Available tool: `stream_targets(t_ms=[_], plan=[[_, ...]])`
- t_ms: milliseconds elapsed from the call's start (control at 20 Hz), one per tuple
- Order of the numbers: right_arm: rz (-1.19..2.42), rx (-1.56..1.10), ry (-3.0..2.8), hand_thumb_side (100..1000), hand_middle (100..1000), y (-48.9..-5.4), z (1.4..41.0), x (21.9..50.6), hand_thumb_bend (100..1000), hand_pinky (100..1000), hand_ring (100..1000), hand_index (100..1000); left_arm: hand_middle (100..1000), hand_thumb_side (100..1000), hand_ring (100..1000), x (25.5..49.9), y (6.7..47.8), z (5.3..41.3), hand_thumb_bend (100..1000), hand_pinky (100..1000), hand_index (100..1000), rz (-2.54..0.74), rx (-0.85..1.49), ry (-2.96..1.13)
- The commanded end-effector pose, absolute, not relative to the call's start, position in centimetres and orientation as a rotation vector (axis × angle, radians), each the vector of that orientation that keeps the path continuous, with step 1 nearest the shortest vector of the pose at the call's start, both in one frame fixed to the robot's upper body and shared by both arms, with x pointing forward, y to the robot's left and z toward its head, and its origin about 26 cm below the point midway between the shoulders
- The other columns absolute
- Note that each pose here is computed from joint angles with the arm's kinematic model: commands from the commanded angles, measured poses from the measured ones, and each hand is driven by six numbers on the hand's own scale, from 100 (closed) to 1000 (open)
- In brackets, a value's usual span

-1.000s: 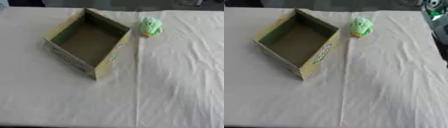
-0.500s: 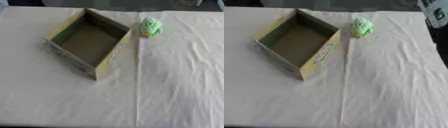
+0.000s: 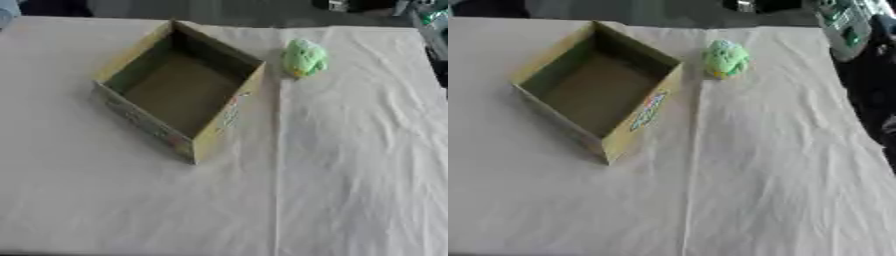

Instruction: Pick up objects on the table and place them in the box.

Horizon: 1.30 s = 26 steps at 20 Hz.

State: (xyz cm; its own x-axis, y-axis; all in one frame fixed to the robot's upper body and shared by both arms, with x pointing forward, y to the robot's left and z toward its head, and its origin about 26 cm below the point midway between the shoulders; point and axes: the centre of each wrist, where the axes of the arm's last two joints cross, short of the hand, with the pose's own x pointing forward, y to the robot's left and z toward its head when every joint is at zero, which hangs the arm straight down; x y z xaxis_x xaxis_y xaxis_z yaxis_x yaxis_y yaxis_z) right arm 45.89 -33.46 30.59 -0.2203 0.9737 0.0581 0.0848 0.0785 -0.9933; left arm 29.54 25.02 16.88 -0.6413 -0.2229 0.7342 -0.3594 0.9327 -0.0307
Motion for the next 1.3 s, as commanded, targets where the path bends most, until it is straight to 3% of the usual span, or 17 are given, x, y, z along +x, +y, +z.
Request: stream_targets(t_ms=[50,300,600,1300], plan=[[1.317,-1.111,-1.451,740,872,-33.9,32.2,45.7,691,967,939,1000,677,716,558,29.4,25.0,17.7,100,317,802,0.204,0.403,-2.321],[1.38,-1.065,-1.405,686,888,-34.0,32.5,45.6,686,979,955,1000,677,716,559,29.4,25.0,17.7,100,317,802,0.198,0.403,-2.318],[1.446,-0.95,-1.341,591,922,-34.2,32.4,45.7,581,996,977,1000,678,718,559,29.4,25.0,17.7,100,316,803,0.198,0.403,-2.315],[1.475,-0.844,-1.186,475,955,-33.2,30.7,46.9,555,992,980,1000,678,718,561,29.4,24.8,17.6,100,315,803,0.199,0.394,-2.312]])
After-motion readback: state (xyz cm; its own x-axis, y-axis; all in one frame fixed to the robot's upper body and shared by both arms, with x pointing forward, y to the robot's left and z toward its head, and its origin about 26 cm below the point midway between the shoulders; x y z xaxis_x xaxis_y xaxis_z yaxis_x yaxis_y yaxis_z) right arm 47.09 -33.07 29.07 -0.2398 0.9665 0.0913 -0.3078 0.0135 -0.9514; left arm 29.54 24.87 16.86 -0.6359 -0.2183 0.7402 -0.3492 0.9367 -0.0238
